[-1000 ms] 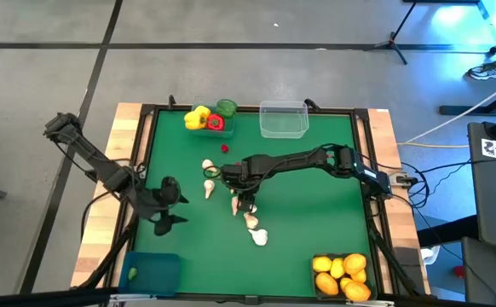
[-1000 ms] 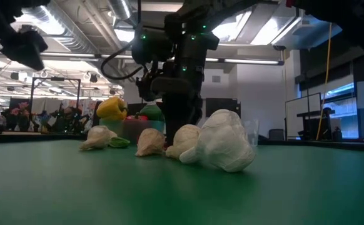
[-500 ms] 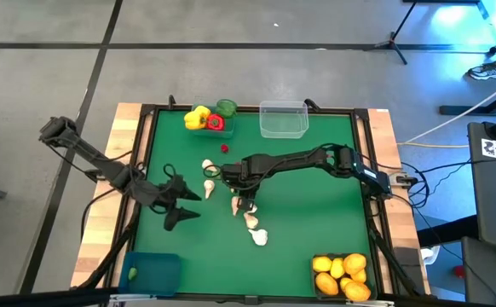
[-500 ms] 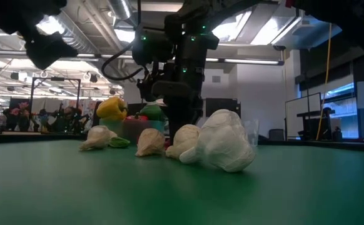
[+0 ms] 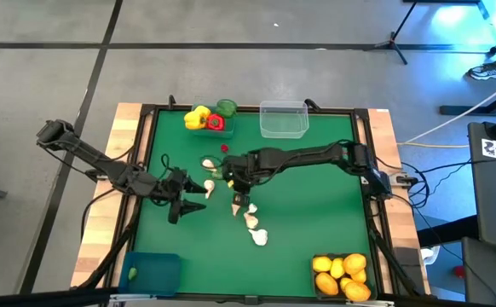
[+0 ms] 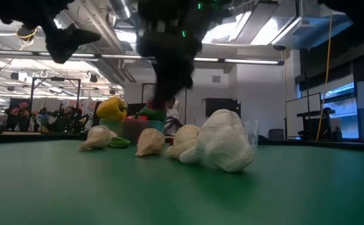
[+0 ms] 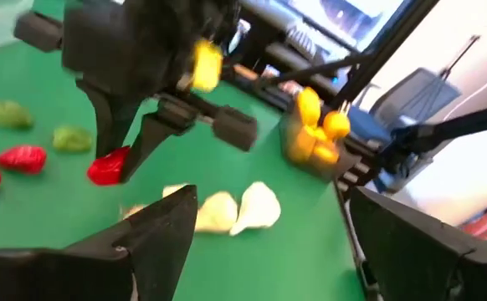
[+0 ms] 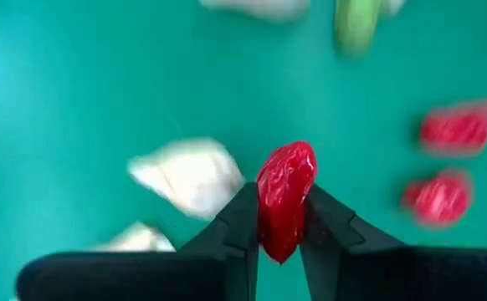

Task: Sort produce into baskets
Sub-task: Put the red chili pepper into the blue bin

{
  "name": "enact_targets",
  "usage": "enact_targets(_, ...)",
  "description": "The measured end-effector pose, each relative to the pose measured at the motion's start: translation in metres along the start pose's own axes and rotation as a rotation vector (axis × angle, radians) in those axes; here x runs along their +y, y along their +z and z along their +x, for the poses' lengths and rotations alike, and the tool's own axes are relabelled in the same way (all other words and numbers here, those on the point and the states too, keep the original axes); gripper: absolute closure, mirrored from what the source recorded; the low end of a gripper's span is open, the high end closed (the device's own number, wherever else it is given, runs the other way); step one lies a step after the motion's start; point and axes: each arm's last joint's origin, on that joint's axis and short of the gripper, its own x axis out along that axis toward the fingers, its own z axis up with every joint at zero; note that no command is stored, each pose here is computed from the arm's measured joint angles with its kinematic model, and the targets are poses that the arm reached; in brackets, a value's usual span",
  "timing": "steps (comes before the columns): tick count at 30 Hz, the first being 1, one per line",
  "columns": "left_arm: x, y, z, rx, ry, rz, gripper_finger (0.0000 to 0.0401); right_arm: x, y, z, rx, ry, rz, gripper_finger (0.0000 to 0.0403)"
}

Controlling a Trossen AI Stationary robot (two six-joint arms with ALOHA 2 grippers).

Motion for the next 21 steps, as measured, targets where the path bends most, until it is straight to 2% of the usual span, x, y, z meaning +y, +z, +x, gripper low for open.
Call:
enact_targets(6,0.001,0.008,0.002,-0.067,-0.007,0.016,0.0093,0.005,0.015,-0.053,-0.204,0.023,-0.042,0.0343)
enact_targets(11,0.0,0.014,0.002,-0.113,-0.022,0.01,0.0093,0.005,0.0,-0.07,-0.269,0.059,-0.039,0.0343)
enact_targets(17,-0.005,0.028,0.0,-0.252,-0.082,0.021,0.0093,0.003,-0.019,-0.098,-0.682,0.181,0.077,0.0343)
enact_targets(21,-0.001,0.034,0.001,-0.294,-0.061,0.04,0.0093,0.005,-0.029,-0.098,-0.811,0.22,0.101,0.0343)
